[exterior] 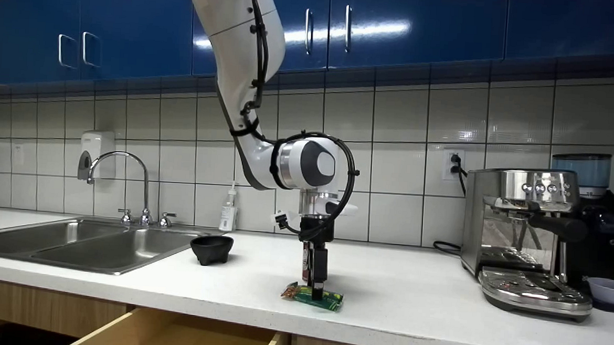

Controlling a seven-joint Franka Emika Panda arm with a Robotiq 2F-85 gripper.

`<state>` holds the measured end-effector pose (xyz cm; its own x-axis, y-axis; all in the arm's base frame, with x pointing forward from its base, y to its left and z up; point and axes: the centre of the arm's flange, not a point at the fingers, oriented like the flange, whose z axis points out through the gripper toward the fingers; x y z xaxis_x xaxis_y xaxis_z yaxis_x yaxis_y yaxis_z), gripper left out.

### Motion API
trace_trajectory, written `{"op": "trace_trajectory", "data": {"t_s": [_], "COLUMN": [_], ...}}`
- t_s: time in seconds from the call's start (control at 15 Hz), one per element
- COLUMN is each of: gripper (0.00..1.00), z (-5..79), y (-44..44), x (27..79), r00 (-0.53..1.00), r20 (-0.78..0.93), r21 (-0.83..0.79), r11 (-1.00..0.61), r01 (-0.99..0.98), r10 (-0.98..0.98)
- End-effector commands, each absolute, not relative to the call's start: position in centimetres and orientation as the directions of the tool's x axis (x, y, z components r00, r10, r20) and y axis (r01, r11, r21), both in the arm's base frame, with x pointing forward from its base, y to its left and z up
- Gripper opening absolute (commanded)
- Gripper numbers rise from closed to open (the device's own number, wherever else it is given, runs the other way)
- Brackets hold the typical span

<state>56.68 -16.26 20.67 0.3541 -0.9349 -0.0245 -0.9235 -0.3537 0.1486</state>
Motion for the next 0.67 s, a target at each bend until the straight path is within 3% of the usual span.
{"op": "trace_trajectory", "data": {"t_s": [0.0, 0.4, 0.47, 0.53, 0.6], "gripper": [1.00, 1.00, 0.75, 0.74, 0.65], "z": [21.0, 20.8, 20.7, 20.7, 20.7], "y": [-16.6, -16.8, -16.9, -16.9, -16.9], "x": [56.7, 55.9, 55.7, 55.6, 55.4], "r00": [0.317, 0.309, 0.308, 0.305, 0.305], "r20": [-0.025, -0.030, -0.030, -0.031, -0.031], "r21": [0.127, 0.134, 0.133, 0.135, 0.136], "r11": [-0.318, -0.310, -0.309, -0.307, -0.307], "r01": [-0.940, -0.941, -0.942, -0.942, -0.942], "r10": [-0.948, -0.951, -0.951, -0.952, -0.952]}}
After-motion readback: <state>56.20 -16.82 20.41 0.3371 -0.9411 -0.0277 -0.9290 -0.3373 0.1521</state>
